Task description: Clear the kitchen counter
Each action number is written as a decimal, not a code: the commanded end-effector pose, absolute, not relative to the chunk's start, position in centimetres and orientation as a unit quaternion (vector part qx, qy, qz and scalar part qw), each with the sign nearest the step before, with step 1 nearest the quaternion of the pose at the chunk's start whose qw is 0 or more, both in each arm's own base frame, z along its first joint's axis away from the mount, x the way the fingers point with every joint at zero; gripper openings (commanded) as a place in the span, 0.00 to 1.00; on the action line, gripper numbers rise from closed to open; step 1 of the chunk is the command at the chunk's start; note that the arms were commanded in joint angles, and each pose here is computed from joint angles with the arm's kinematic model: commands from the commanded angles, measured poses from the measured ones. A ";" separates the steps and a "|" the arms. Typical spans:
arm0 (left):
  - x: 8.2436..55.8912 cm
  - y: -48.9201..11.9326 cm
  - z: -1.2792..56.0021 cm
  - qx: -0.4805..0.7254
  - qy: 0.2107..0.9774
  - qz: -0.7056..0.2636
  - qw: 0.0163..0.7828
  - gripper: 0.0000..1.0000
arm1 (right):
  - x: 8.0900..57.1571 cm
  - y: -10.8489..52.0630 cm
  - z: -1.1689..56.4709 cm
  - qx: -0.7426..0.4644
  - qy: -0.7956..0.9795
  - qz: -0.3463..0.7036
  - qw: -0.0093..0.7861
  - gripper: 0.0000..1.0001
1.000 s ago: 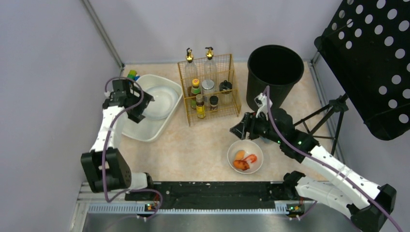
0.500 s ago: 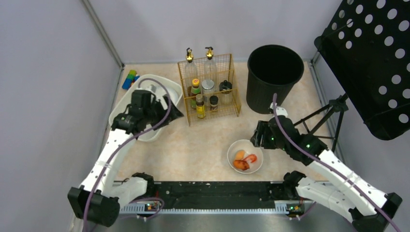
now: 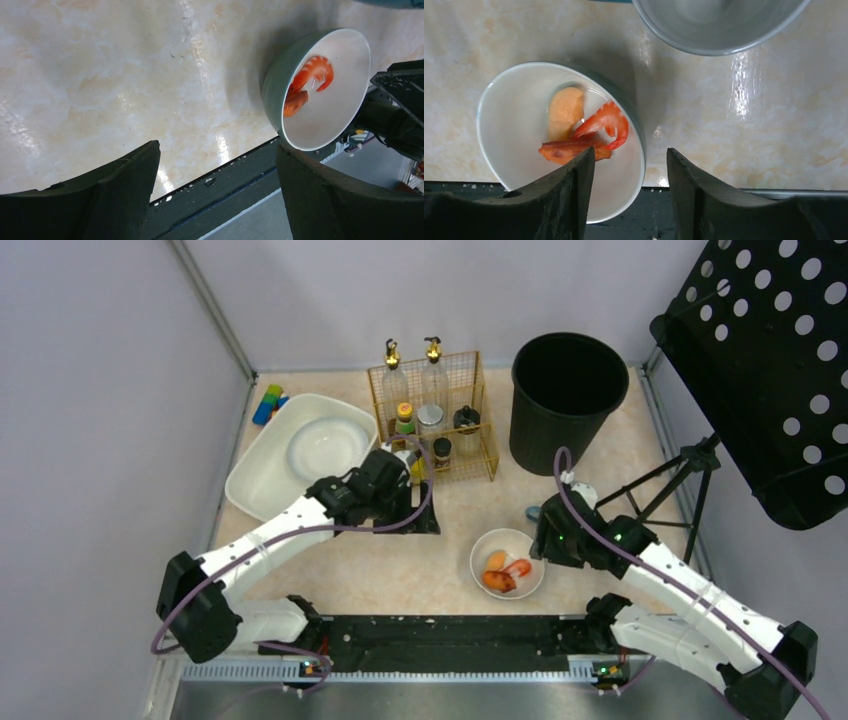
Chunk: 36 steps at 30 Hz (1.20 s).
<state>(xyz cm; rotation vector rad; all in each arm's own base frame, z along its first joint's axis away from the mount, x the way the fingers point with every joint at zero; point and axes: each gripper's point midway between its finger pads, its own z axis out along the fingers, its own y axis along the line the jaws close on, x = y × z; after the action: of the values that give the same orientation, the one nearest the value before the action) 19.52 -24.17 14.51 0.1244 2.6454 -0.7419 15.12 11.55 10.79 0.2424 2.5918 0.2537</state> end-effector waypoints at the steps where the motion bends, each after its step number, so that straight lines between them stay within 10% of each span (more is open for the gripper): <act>1: 20.0 -26.5 14.7 0.069 0.931 -0.283 0.220 0.90 | 14.0 10.8 9.2 0.124 0.961 0.080 0.236 0.53; 16: 18.6 -28.7 12.2 0.114 0.927 -0.302 0.192 0.90 | 14.6 12.9 4.3 0.128 0.971 0.080 0.187 0.37; 24: 18.6 -28.4 11.9 0.123 0.928 -0.294 0.191 0.90 | 15.0 13.7 3.8 0.127 0.969 0.096 0.191 0.00; 36: 18.8 -28.0 15.9 0.120 0.913 -0.313 0.232 0.91 | 17.0 15.4 8.1 0.093 0.953 0.150 0.246 0.00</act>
<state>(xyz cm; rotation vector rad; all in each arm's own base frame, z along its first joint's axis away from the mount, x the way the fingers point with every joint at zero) 18.29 -27.67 13.07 0.3031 2.5956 -0.8265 13.99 12.85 3.78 0.2989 2.7443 0.2424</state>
